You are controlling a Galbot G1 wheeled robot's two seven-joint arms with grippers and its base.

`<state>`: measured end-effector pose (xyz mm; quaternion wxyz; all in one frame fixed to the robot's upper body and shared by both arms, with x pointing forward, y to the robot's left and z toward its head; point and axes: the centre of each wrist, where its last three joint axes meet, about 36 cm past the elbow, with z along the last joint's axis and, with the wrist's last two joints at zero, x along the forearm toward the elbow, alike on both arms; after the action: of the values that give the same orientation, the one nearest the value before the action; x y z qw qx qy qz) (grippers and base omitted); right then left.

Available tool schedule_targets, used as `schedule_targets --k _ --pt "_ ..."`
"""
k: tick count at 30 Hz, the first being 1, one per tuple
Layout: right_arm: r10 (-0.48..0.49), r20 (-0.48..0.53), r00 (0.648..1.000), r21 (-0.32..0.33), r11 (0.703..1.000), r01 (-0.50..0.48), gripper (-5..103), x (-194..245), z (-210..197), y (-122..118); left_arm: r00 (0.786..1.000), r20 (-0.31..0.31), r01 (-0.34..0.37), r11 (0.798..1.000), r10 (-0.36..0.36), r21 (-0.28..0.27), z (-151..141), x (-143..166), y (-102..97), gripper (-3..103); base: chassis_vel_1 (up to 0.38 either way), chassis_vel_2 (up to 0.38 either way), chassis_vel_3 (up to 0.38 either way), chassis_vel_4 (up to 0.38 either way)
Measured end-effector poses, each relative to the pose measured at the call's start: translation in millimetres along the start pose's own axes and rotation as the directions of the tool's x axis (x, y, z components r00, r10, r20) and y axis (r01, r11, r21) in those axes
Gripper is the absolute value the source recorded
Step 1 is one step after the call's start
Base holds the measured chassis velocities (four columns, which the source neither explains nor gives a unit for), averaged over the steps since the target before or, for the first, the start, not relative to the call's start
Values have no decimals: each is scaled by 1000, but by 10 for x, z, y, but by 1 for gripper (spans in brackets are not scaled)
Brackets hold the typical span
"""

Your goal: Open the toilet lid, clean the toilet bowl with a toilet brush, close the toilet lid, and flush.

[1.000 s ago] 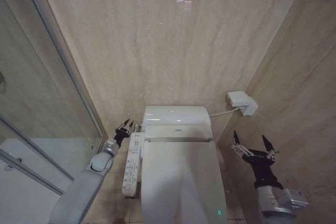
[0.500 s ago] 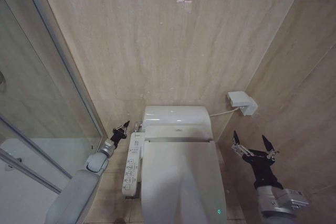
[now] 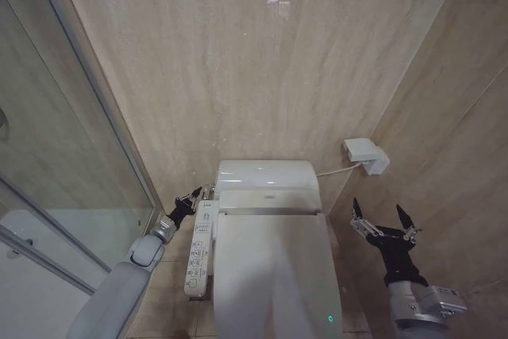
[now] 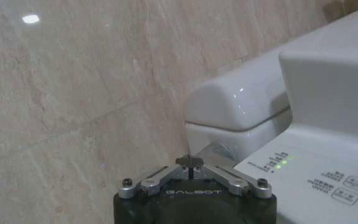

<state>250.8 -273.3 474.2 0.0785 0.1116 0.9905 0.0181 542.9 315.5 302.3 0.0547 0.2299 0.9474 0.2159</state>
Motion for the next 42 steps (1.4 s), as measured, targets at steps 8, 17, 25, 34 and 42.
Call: schedule_targets --k 8,17,25,34,42 --pt "0 0 1000 0 1000 0 100 0 0 0 999 21 -39 999 39 -16 -45 -65 20 0 0 0 0 0" --pt "0 0 1000 0 1000 0 100 0 0 0 998 10 -57 998 57 -12 29 -68 13 0 0 0 0 0" --pt "0 0 1000 0 1000 0 100 0 0 0 998 5 -63 998 63 -11 71 -7 41 0 0 0 0 0" --pt "0 0 1000 0 1000 0 100 0 0 0 998 -12 -56 998 56 -8 143 71 86 0 0 0 0 0" --pt "0 0 1000 0 1000 0 100 0 0 0 998 -15 -59 998 59 -5 147 78 28 0 0 0 0 0"
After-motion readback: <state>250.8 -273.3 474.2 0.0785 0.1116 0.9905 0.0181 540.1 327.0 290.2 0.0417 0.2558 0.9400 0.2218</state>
